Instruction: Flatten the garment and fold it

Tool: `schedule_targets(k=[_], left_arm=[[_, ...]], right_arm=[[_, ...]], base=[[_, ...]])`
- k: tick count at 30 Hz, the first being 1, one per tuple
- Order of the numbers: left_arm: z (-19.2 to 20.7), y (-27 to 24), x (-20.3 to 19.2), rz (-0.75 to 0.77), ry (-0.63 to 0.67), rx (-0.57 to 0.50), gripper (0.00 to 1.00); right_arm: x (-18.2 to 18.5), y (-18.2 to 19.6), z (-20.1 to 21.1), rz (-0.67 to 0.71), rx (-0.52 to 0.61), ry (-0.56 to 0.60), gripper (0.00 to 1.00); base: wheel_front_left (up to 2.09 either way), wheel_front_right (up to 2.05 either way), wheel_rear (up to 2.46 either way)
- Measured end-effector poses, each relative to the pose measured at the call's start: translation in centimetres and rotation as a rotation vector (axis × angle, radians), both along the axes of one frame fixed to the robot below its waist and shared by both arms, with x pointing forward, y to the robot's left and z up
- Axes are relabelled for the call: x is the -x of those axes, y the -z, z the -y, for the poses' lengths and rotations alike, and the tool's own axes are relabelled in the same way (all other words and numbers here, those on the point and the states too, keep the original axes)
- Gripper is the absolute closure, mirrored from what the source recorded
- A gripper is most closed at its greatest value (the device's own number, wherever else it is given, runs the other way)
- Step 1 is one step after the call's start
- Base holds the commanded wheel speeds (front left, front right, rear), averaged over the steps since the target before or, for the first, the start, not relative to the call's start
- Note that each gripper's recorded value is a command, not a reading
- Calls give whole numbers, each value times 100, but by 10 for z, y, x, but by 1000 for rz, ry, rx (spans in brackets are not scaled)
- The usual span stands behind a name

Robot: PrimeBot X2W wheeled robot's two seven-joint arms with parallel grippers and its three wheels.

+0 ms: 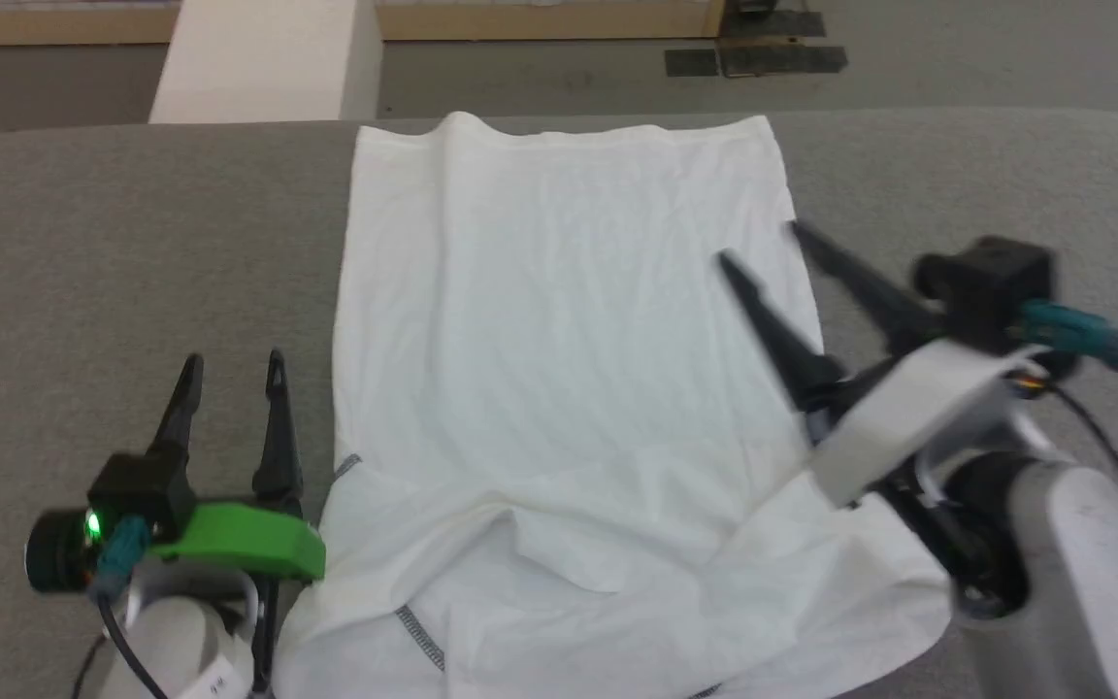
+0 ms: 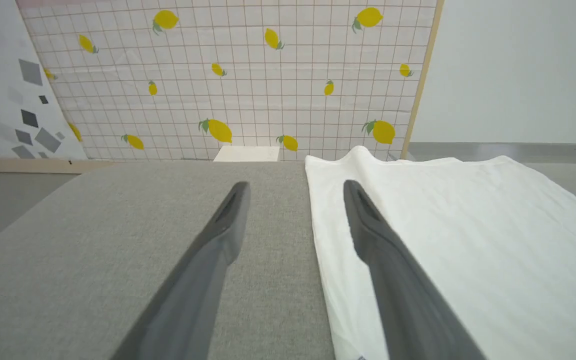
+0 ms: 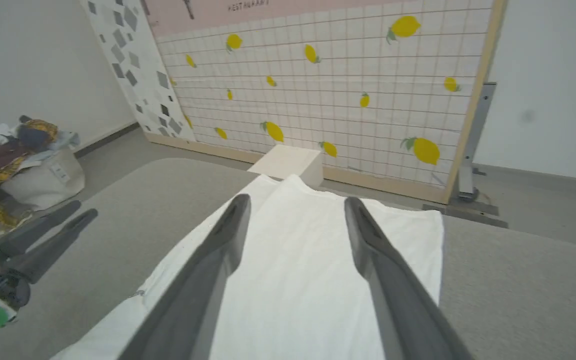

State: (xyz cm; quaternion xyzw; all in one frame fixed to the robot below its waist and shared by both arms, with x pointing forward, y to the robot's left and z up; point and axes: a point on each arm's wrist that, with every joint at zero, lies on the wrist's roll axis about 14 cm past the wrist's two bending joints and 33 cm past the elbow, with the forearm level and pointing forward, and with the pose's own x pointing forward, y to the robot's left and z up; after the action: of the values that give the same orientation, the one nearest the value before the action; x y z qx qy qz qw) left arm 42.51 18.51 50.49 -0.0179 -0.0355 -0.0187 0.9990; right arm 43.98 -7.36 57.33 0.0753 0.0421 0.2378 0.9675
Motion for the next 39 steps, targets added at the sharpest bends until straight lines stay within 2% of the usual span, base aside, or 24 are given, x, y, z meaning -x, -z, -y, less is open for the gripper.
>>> schedule_targets(k=[4,7,8,15,16,18,22,28,32,37,39], left_arm=[[20,-14,-32,19,91,-37,0],[31,-22,-63,10,147,-70,0],[41,-21,-94,-49,200,-119,0],[44,-11,-172,-217,241,-233,0],[46,-1,-200,-294,238,-249,0],[49,13,-216,-364,235,-251,0],[49,49,-235,-524,205,-239,0],[40,92,-249,-728,91,-206,0],[49,110,-251,-799,79,-194,0],[29,125,-258,-835,-13,-282,0],[25,129,-259,-845,-36,-284,0]], right_arm=[[-4,6,66,16,42,210,0],[-4,22,100,-11,66,314,0],[-4,39,120,-37,90,379,0],[-8,82,141,-101,105,445,0],[-11,102,148,-138,105,466,0],[-14,115,151,-162,105,476,0],[-16,135,156,-200,108,491,0],[-11,156,170,-253,125,529,0],[-5,167,181,-283,146,558,0],[-2,176,190,-307,161,582,0],[-1,181,192,-320,162,587,0]], base=[[0,0,0],[0,0,0],[0,0,0],[0,0,0],[0,0,0],[0,0,0],[0,0,0],[0,0,0],[0,0,0],[0,0,0],[0,0,0]])
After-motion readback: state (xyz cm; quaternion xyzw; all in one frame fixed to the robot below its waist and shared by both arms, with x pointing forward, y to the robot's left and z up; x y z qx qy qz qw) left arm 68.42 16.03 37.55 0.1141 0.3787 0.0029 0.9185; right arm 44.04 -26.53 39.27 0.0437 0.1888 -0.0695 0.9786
